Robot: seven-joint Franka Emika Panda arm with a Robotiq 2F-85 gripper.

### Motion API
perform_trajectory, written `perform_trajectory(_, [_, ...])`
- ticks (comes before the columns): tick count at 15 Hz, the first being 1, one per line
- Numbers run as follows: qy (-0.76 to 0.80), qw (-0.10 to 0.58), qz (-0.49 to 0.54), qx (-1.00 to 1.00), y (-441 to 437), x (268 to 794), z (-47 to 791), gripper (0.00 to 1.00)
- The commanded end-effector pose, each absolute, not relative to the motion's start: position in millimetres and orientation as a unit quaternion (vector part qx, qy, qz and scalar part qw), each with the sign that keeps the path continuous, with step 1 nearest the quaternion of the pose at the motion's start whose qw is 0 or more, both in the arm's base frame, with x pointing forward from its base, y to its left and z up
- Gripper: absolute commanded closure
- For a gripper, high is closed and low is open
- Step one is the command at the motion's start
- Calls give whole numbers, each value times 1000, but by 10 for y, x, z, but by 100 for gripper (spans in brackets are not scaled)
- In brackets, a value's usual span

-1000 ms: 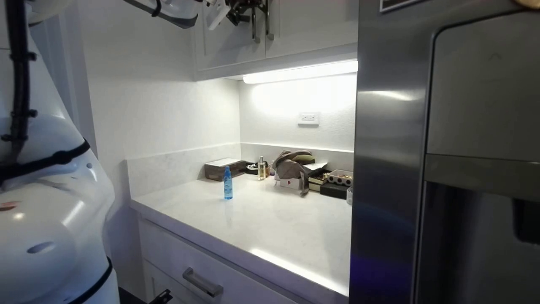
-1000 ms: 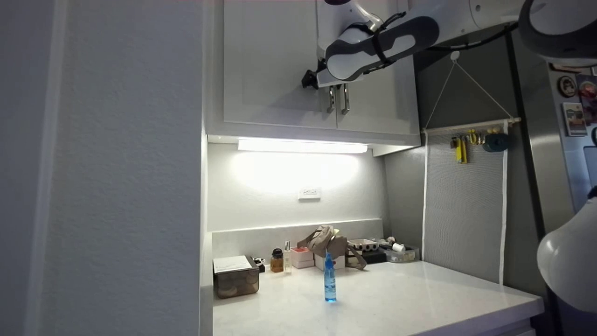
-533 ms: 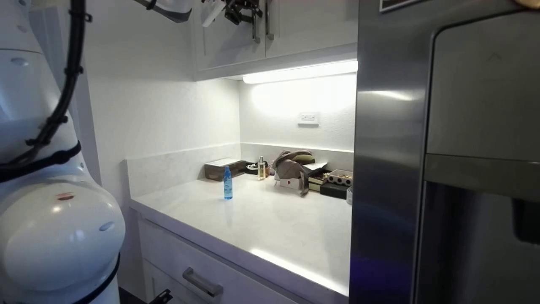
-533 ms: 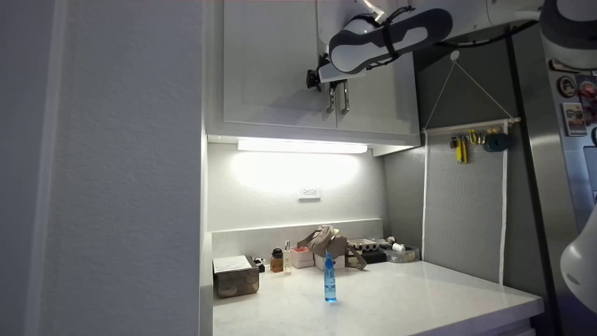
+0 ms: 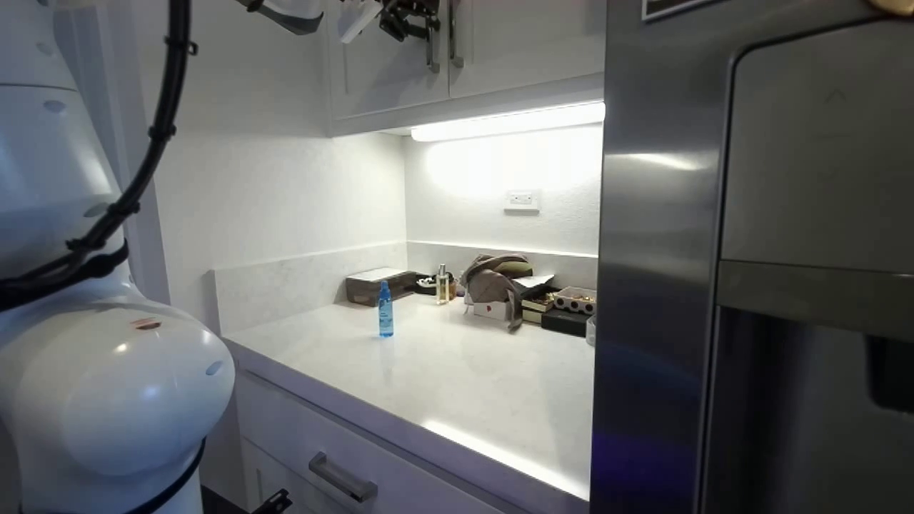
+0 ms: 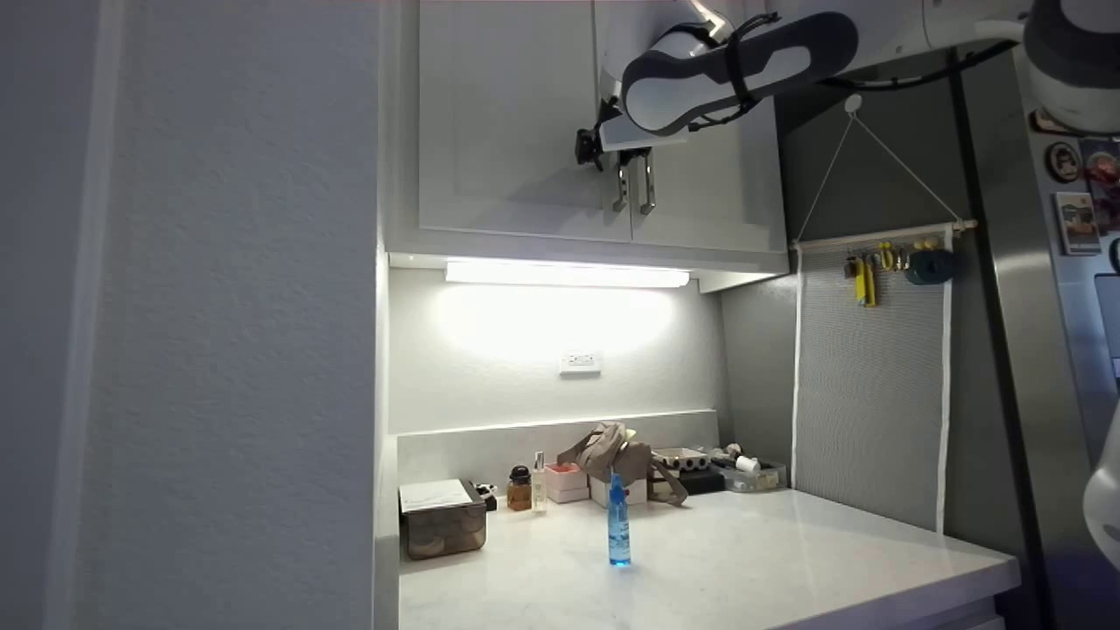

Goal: Open the top left and right cabinet doors respectively

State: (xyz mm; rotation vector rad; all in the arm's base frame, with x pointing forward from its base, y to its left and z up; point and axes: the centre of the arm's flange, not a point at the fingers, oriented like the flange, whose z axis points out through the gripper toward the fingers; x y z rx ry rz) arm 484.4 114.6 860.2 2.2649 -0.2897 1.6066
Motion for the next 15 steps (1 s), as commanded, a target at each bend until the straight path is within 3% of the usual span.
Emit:
perform_trajectory(1, [-84, 175, 563, 803, 1160, 4679, 8411, 81])
perform_trajectory(6, [-57, 172, 569, 802, 1086, 4463, 8286, 81])
perform_trajectory(7, [-50, 173, 567, 804, 1072, 4430, 8255, 45])
perform_trajectory(8, [-46, 179, 562, 806, 1050, 4395, 8218, 80])
perform_trajectory(10, [-34, 185, 551, 813, 1049, 4327, 8123, 77])
perform_trajectory(13, [-24, 191, 541, 819, 1005, 4256, 8056, 100])
perform_trajectory(15, [-20, 189, 544, 817, 990, 4217, 8057, 97])
